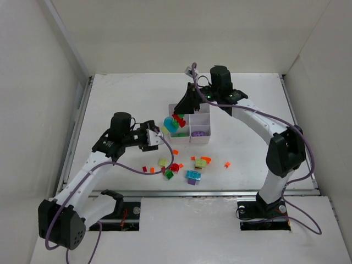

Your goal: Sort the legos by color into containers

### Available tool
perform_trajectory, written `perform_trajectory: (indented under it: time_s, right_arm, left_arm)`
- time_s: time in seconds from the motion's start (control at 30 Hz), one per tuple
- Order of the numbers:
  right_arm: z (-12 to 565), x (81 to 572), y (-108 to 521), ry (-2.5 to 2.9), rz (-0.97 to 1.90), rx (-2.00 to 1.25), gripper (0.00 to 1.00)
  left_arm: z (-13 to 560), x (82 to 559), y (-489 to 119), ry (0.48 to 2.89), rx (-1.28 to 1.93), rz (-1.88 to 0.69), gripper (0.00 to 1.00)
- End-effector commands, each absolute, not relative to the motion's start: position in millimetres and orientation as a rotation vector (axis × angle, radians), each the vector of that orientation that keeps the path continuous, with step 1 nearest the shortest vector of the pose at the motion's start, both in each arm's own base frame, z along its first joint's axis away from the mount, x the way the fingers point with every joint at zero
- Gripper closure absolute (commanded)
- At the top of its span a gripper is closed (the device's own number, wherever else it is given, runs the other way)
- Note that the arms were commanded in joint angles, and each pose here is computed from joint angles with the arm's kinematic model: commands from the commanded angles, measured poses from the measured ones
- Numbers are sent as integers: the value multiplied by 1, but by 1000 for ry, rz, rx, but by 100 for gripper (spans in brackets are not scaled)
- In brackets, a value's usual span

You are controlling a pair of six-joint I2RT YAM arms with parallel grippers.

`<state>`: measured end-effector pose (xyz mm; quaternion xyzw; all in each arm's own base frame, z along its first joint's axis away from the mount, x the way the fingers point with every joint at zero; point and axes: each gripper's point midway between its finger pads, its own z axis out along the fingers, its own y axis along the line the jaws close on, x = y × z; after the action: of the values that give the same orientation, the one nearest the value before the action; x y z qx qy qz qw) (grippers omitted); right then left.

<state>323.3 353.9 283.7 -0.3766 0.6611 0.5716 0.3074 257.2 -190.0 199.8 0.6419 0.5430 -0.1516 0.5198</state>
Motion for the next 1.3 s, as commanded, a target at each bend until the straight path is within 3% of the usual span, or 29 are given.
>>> perform_trajectory:
  time_s: [0.0,0.17,0.37,0.53,0.63,0.8,0.83,0.93,0.97,1.13,1.27]
  right_arm:
    - [300,330,353,1696,1491,-994,100]
    - [296,336,349,1725,1463,-951,100]
    - [291,339,347,1749,1435,-922,100]
    - [295,338,346,1739,1432,-924,100]
    - [295,338,346,1739,1432,-924,100]
    - [290,341,347,1752,1426,-915,100]
    - [290,341,347,1752,1426,-915,100]
    - [290,343,348,1752,1426,-915,100]
    - [290,343,348,1752,1426,-915,100]
    - [294,357,348,1779,1369,-835,100]
    - [303,367,351,1779,1361,-796,100]
  left_arm:
    - [166,261,-174,1418,1527,-353,100]
    - [111,252,-158,1550,1577,-391,97]
    - [88,255,-157,1589,1538,-408,88]
    - [84,258,-155,1592,1533,-400,64]
    - [95,265,-157,1574,1520,-388,44]
    - [133,284,-167,1506,1461,-378,28]
    - [139,287,-169,1510,1433,-384,15]
    - [152,295,-171,1477,1416,-365,12]
    - [165,300,-173,1458,1403,-355,1]
    - [233,312,-190,1330,1270,-357,0]
    - [253,317,-205,1313,1263,-375,0]
